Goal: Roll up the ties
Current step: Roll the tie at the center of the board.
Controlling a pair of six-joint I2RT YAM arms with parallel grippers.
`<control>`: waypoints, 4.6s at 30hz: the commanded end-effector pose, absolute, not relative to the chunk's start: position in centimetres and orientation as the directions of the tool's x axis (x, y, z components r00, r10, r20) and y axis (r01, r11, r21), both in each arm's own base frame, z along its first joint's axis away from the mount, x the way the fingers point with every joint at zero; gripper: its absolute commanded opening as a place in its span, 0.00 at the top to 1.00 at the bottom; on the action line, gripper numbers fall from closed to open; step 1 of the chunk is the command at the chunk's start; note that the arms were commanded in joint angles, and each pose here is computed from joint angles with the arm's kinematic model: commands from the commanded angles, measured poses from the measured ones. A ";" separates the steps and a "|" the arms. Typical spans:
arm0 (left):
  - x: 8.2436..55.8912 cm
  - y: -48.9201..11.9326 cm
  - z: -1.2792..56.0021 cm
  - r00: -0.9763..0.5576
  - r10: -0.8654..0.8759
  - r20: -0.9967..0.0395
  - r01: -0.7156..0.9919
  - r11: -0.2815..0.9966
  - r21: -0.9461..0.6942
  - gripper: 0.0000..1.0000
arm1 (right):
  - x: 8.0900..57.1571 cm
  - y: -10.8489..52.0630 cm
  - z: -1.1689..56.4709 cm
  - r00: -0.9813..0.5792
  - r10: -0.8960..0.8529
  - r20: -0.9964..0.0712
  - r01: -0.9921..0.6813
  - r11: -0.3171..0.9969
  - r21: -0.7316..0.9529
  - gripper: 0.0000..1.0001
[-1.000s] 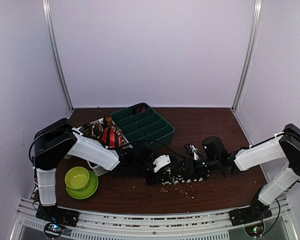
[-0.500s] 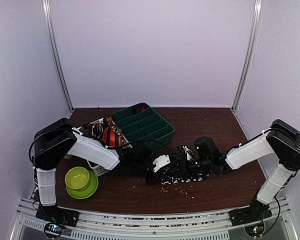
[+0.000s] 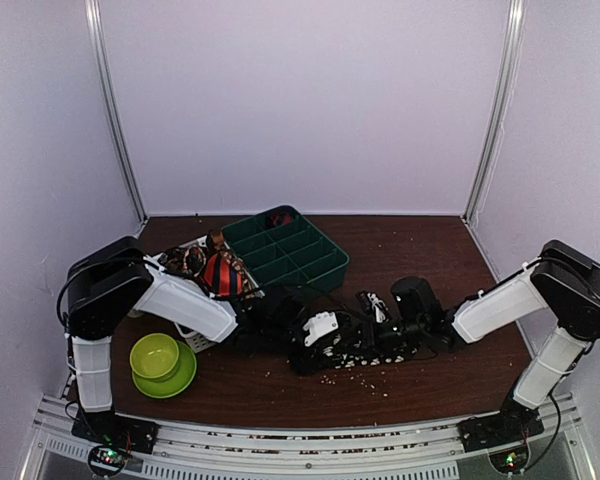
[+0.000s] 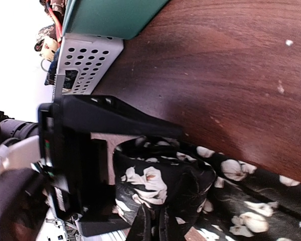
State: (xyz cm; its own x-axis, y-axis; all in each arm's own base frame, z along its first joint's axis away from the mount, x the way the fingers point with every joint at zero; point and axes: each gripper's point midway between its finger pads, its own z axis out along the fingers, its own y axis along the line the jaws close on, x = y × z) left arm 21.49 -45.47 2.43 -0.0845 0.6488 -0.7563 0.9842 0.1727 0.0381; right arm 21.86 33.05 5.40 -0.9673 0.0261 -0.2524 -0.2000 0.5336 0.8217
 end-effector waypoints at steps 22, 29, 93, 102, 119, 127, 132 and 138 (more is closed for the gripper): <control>21.6 -49.3 6.1 0.019 0.339 -0.941 0.981 0.177 0.084 0.22 | 20.1 24.8 -2.8 -0.991 0.039 -0.130 -0.053 0.768 0.638 1.00; 21.7 -50.5 5.9 -0.001 0.312 -0.950 0.983 0.176 0.057 0.26 | 20.4 25.2 -2.4 -0.990 0.035 -0.136 -0.062 0.763 0.643 1.00; 21.3 -50.3 6.7 -0.140 0.365 -0.920 0.977 0.204 -0.068 0.27 | 22.2 22.2 -2.6 -0.976 0.017 -0.215 -0.112 0.813 0.572 1.00; 22.9 -52.3 6.4 -0.240 0.267 -0.933 0.948 0.270 -0.167 0.26 | 21.8 22.2 -2.9 -0.978 0.031 -0.205 -0.096 0.808 0.581 1.00; 21.0 -50.4 1.4 -0.168 0.490 -0.855 0.977 0.195 -0.080 0.74 | 23.2 24.9 4.2 -0.961 0.044 -0.272 -0.171 0.678 0.715 0.67; 20.6 -49.0 0.5 -0.080 0.604 -0.793 0.990 0.141 0.007 0.73 | 23.1 27.5 7.9 -0.965 0.045 -0.257 -0.188 0.564 0.804 0.51; 20.4 -49.0 0.2 -0.077 0.612 -0.787 0.992 0.129 0.003 0.72 | 22.9 28.6 8.0 -0.968 0.020 -0.252 -0.198 0.559 0.805 0.51; 20.3 -48.9 0.1 -0.075 0.620 -0.781 0.992 0.126 0.005 0.72 | 22.8 28.8 5.9 -0.976 0.004 -0.219 -0.175 0.587 0.790 0.63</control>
